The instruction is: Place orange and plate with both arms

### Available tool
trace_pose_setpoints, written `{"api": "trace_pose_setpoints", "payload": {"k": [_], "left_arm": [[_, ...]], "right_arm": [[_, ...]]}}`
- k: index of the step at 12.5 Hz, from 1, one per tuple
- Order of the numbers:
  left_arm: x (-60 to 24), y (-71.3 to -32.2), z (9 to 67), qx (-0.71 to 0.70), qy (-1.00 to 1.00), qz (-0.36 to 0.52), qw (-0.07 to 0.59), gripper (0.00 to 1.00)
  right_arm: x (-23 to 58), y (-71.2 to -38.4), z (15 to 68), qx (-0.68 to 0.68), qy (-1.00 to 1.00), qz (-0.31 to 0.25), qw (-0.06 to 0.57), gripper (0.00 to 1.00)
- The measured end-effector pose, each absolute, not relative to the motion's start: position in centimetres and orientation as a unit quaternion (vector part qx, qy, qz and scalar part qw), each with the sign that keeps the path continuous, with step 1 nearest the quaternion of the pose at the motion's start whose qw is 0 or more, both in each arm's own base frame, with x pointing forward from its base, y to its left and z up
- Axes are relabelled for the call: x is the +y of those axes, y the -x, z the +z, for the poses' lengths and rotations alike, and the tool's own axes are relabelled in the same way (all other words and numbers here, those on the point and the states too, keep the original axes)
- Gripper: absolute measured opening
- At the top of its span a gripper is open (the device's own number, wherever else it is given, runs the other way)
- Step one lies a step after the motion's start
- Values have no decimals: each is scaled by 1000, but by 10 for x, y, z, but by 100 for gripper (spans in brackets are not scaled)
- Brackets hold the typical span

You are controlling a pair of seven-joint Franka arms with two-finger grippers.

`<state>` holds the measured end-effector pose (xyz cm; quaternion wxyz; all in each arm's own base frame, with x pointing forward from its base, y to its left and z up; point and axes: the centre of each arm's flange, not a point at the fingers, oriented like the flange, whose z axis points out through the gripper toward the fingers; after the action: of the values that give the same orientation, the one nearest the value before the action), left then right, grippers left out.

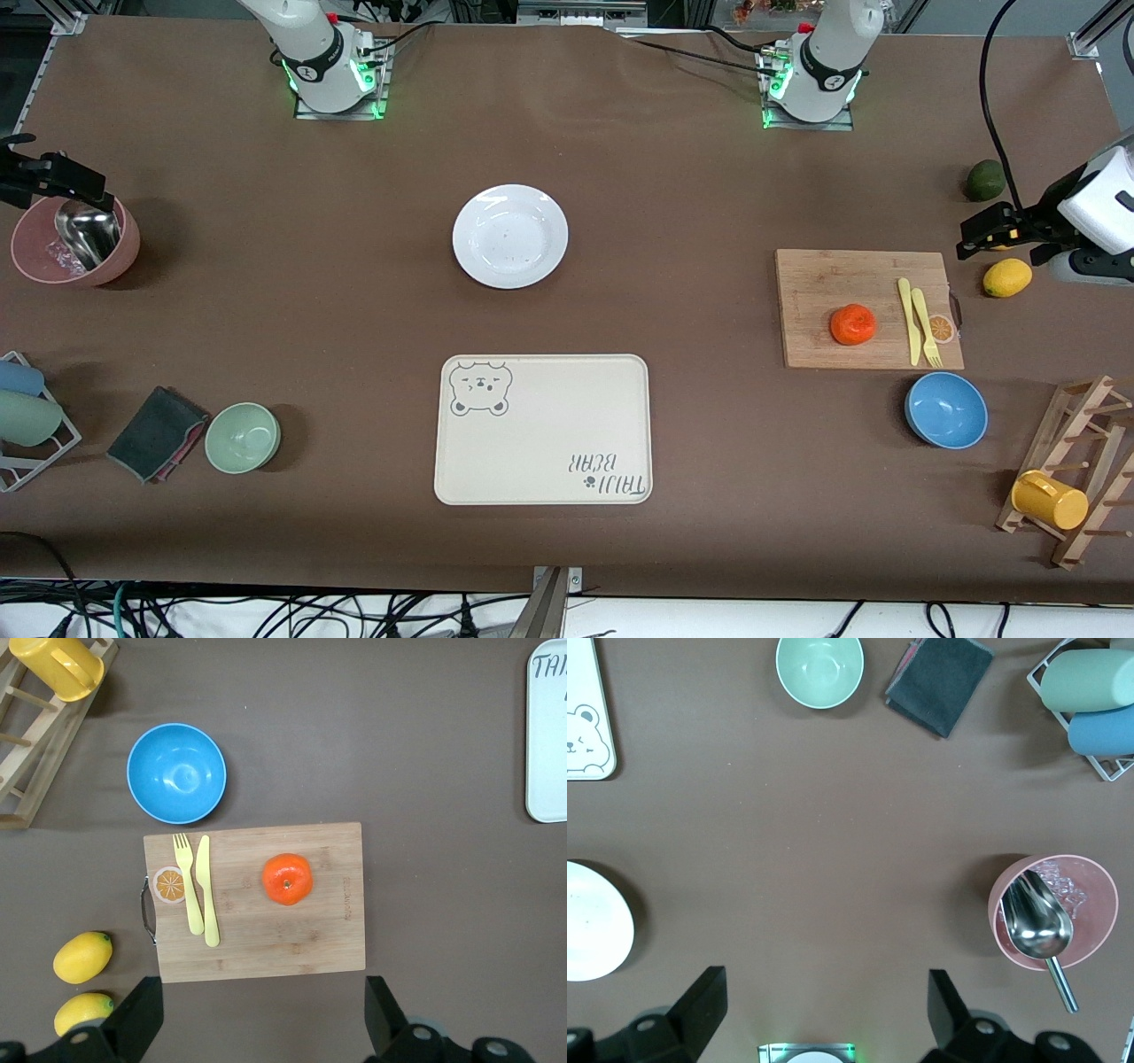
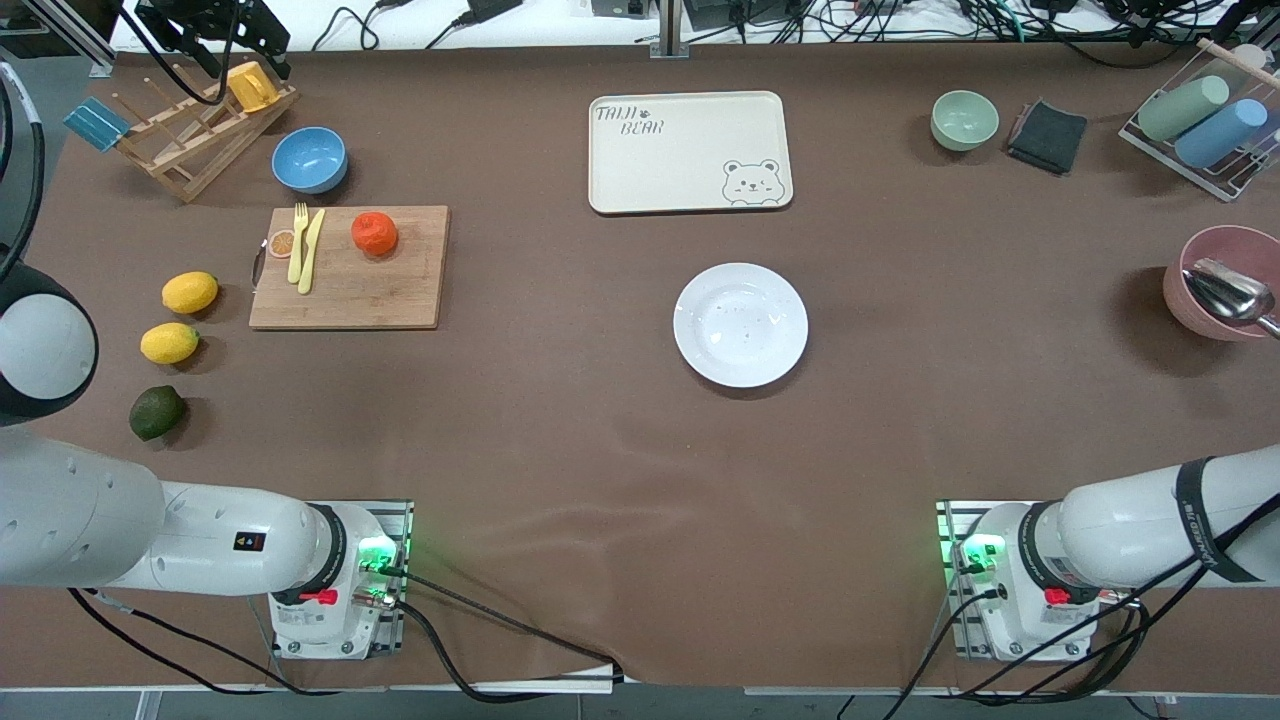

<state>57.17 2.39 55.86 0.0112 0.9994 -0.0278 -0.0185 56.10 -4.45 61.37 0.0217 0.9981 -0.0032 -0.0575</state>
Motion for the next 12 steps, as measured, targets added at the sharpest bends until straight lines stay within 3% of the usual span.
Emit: {"api": "trace_pose_setpoints", "payload": {"k": [12], "left_arm": [[22, -572, 556, -29, -999, -22, 11, 100]], "right_arm": [[-45, -560, 613, -3, -998, -61, 21, 100]]}}
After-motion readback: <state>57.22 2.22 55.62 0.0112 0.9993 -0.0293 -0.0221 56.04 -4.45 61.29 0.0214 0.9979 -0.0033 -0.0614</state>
